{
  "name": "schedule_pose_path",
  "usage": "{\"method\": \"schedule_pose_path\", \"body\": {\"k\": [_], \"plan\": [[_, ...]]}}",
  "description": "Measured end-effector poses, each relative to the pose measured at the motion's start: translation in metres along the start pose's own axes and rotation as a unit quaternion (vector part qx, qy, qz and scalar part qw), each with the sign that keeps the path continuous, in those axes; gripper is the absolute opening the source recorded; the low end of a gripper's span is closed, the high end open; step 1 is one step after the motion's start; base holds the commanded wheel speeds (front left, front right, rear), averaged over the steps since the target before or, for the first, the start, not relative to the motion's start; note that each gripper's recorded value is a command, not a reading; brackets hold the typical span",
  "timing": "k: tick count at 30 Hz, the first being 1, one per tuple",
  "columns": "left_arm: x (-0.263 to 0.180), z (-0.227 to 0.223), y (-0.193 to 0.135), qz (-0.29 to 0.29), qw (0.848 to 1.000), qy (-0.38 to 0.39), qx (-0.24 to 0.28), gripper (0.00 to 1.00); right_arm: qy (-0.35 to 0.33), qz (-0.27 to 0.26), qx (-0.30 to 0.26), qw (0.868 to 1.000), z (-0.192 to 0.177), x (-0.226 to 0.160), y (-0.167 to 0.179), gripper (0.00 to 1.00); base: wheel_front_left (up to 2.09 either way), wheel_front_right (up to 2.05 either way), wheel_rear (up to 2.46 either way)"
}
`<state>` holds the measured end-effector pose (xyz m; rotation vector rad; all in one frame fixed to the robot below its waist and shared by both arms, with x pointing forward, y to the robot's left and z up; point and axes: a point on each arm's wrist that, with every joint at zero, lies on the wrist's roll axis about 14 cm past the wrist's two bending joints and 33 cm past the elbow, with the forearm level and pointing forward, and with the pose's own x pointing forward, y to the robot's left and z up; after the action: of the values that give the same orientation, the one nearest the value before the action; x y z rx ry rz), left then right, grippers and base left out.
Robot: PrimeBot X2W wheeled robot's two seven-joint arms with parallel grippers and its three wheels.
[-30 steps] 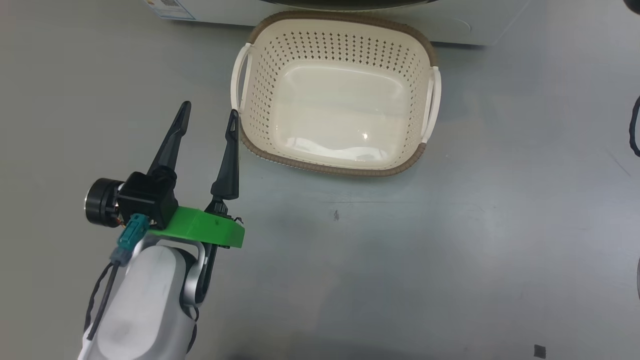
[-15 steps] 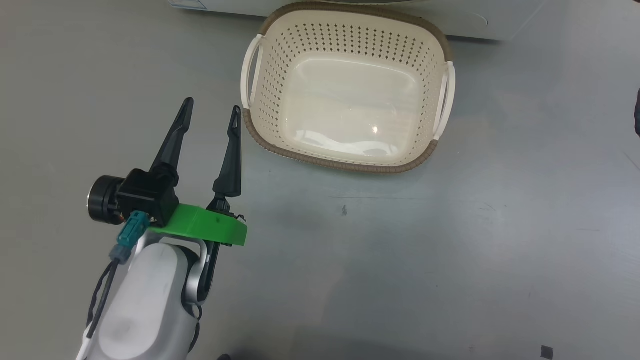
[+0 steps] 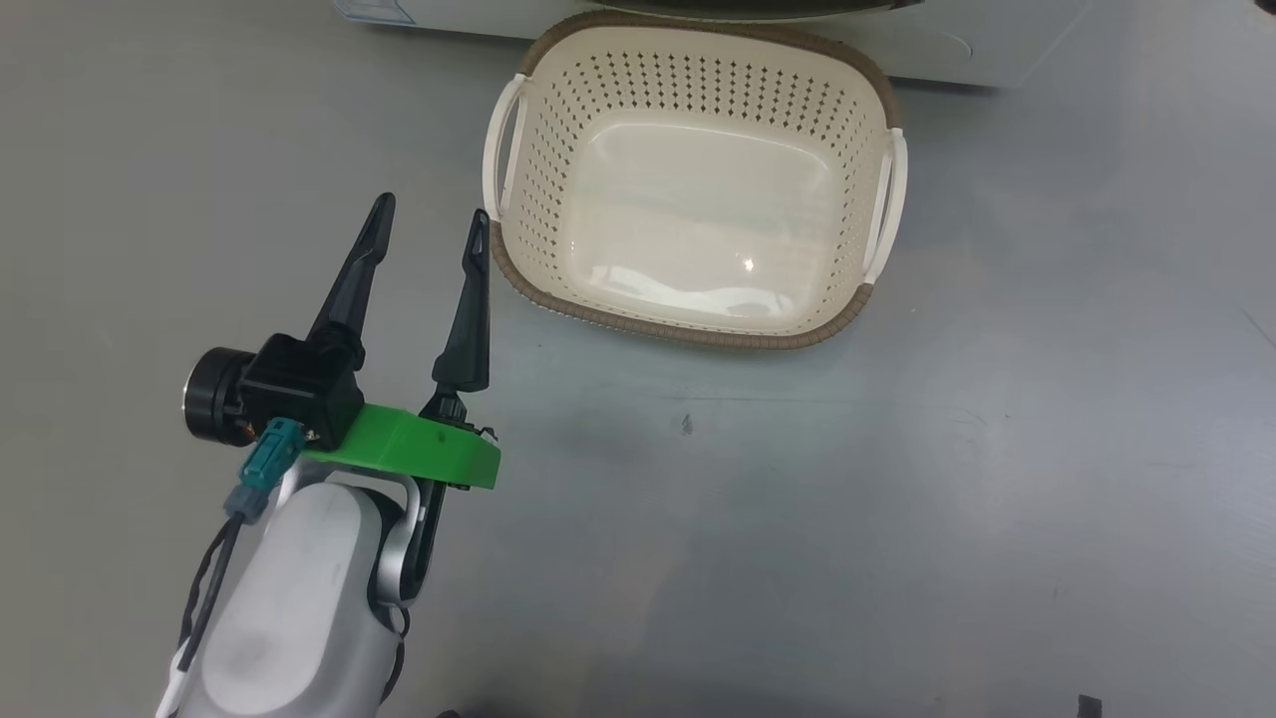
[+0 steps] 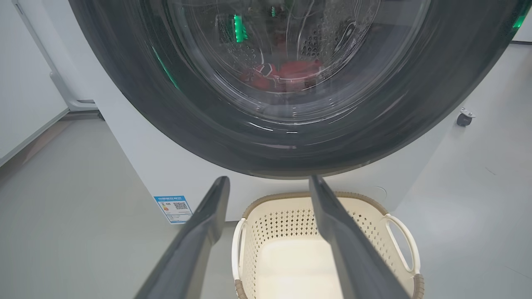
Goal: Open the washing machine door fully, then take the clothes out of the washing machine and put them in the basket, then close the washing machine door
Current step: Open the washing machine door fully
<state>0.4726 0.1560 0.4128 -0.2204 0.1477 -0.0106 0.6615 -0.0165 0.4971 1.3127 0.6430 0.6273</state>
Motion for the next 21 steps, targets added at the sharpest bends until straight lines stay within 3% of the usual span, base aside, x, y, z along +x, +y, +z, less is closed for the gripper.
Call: {"method": "schedule_pose_path", "body": {"k": [21], "plan": [[-0.004,0.013,-0.01,-0.009,1.0,-0.012,0.0,1.0,0.063,0.009,0.015,0.998,-0.038,-0.023,-0.004,0.0,0.0,0.0,0.0]]}}
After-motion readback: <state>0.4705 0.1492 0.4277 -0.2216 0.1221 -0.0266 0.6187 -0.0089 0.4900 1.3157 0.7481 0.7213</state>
